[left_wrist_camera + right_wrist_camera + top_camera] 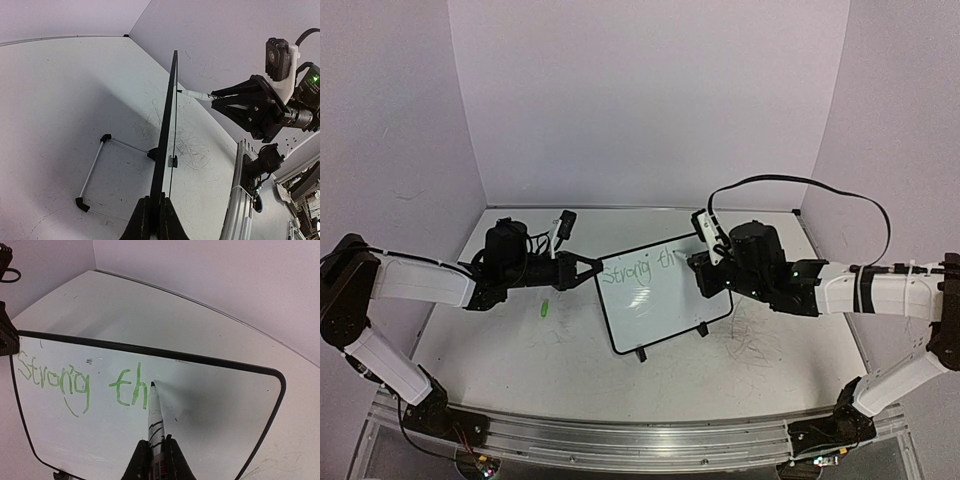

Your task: Write a sentence on the whiteboard

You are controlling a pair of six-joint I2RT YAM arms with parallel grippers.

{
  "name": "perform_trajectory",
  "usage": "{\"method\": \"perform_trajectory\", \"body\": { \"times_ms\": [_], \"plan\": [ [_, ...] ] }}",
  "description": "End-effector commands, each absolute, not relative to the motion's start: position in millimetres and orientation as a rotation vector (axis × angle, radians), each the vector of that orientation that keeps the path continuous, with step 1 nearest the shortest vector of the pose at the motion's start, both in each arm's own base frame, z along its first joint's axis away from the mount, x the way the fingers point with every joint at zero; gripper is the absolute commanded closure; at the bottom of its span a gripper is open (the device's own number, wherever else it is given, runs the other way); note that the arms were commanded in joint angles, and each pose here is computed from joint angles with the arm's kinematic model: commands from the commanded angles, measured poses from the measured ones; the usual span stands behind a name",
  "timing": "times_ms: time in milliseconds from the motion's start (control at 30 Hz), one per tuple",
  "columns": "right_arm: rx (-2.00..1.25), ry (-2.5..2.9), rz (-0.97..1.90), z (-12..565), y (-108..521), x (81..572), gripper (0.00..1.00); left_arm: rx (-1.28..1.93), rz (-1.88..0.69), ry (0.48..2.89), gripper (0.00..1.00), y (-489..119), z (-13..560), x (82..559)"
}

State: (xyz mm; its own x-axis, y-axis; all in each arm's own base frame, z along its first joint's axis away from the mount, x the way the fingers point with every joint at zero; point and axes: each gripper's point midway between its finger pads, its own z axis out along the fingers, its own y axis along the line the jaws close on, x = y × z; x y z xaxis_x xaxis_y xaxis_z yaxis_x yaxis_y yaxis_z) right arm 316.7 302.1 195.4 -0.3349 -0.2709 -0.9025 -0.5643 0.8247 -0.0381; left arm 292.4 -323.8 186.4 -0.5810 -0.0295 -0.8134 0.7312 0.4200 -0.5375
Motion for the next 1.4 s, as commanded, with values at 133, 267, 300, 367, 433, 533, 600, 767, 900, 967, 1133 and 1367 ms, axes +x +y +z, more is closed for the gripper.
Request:
{"method": "perform_trajectory", "body": {
  "times_ms": [133,267,300,367,433,533,600,767,900,967,1133,1367],
  "plan": [
    [-0.584,1.907,0.323,201.1,303.8,325.2,1.00,0.588,-1.124,2.027,1.00,-317.2,145.5,299.2],
    [-0.596,1.911,0.329,198.7,306.3,324.8,1.00,0.592,-1.123,2.024,1.00,-317.9,146.3,299.5],
    [-0.594,1.913,0.325,198.3,305.9,325.4,1.00,0.591,-1.123,2.023,1.00,-317.7,146.4,299.7],
    [-0.588,1.914,0.321,198.4,305.4,326.4,1.00,0.591,-1.123,2.024,1.00,-317.6,146.0,299.6],
    [-0.578,1.918,0.310,197.9,303.8,327.3,1.00,0.593,-1.122,2.024,1.00,-317.6,145.7,299.6],
    [-0.568,1.932,0.288,195.4,299.7,327.9,1.00,0.592,-1.121,2.024,1.00,-317.6,145.9,299.7],
    [-0.567,1.942,0.281,193.2,298.1,327.7,1.00,0.592,-1.120,2.022,1.00,-317.5,146.7,299.7],
    [-0.575,1.966,0.280,185.3,295.5,323.6,1.00,0.590,-1.117,2.019,1.00,-316.9,147.7,299.9],
    [-0.582,1.980,0.287,180.4,294.5,320.6,1.00,0.589,-1.117,2.025,1.00,-317.2,145.5,300.2],
    [-0.586,1.985,0.291,178.9,294.6,319.5,1.00,0.590,-1.118,2.026,1.00,-317.5,145.1,300.2],
    [-0.590,1.994,0.299,176.1,294.2,317.1,1.00,0.590,-1.117,2.023,1.00,-317.1,146.4,300.1],
    [-0.592,2.007,0.305,172.9,293.3,315.0,1.00,0.588,-1.118,2.027,1.00,-317.0,145.4,300.0]
  ]
}}
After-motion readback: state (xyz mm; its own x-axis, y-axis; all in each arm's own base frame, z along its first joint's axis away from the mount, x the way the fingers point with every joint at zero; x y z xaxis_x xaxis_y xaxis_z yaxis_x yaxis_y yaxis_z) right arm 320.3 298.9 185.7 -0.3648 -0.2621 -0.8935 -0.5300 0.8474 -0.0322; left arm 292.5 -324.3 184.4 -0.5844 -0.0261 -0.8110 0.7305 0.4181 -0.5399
